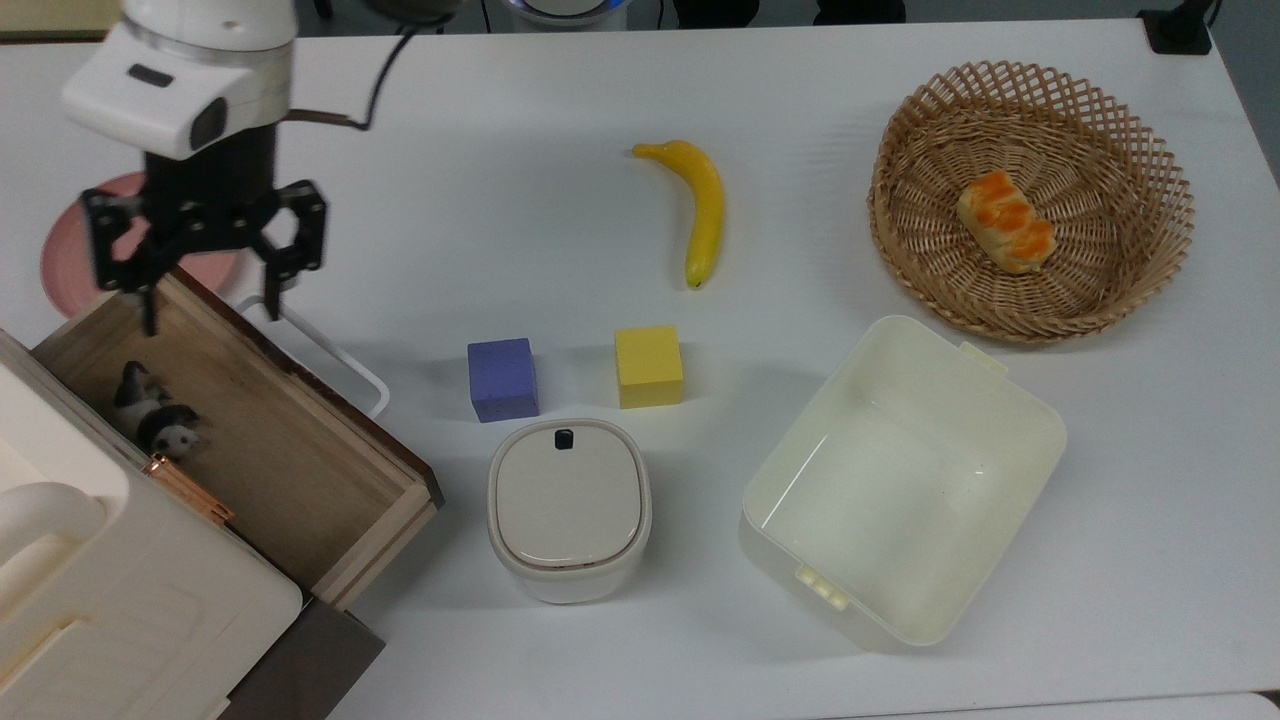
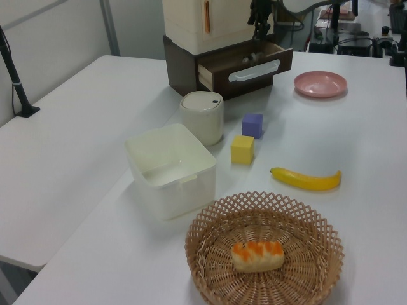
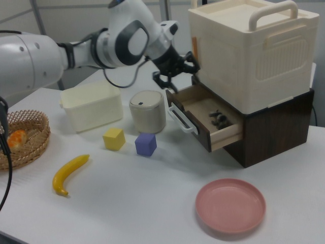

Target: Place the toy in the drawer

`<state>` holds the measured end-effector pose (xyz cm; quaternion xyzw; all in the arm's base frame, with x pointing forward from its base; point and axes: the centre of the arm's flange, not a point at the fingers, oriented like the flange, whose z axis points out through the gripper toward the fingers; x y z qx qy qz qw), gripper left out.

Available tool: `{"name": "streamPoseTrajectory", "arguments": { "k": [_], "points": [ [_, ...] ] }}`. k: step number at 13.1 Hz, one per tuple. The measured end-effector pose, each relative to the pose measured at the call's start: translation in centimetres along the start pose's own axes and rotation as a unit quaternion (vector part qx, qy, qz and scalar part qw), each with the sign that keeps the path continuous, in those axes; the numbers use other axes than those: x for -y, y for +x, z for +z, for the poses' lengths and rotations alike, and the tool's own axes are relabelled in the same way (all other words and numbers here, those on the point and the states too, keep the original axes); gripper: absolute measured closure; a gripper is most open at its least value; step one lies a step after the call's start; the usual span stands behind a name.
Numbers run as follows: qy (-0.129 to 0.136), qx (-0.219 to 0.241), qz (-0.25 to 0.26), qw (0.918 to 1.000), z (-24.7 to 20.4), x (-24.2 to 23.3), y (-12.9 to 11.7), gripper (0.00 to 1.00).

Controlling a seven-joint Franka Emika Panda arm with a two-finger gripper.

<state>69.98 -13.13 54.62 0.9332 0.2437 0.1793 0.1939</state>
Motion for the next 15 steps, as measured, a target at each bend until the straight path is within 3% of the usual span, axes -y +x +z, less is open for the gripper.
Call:
{"name": "streamPoseTrajectory", "arguments": {
  "k": [2, 4, 6, 9, 12, 15],
  "points": [
    [0.045, 0.032, 0.057, 0.9968, -1.4, 3.1, 0.9, 0.15],
    [0.108, 0.055, 0.114, 0.9861, -3.7, 5.6, 1.2, 0.13],
    [0.139, 0.089, 0.157, 0.9737, -6.2, 7.1, 0.7, 0.00],
    [0.150, 0.124, 0.193, 0.9617, -9.5, 9.4, -0.4, 0.00],
    [0.152, 0.164, 0.242, 0.9442, -12.3, 12.3, -1.8, 0.00],
    [0.153, 0.179, 0.250, 0.9393, -13.0, 12.7, -2.7, 0.00]
  ]
}}
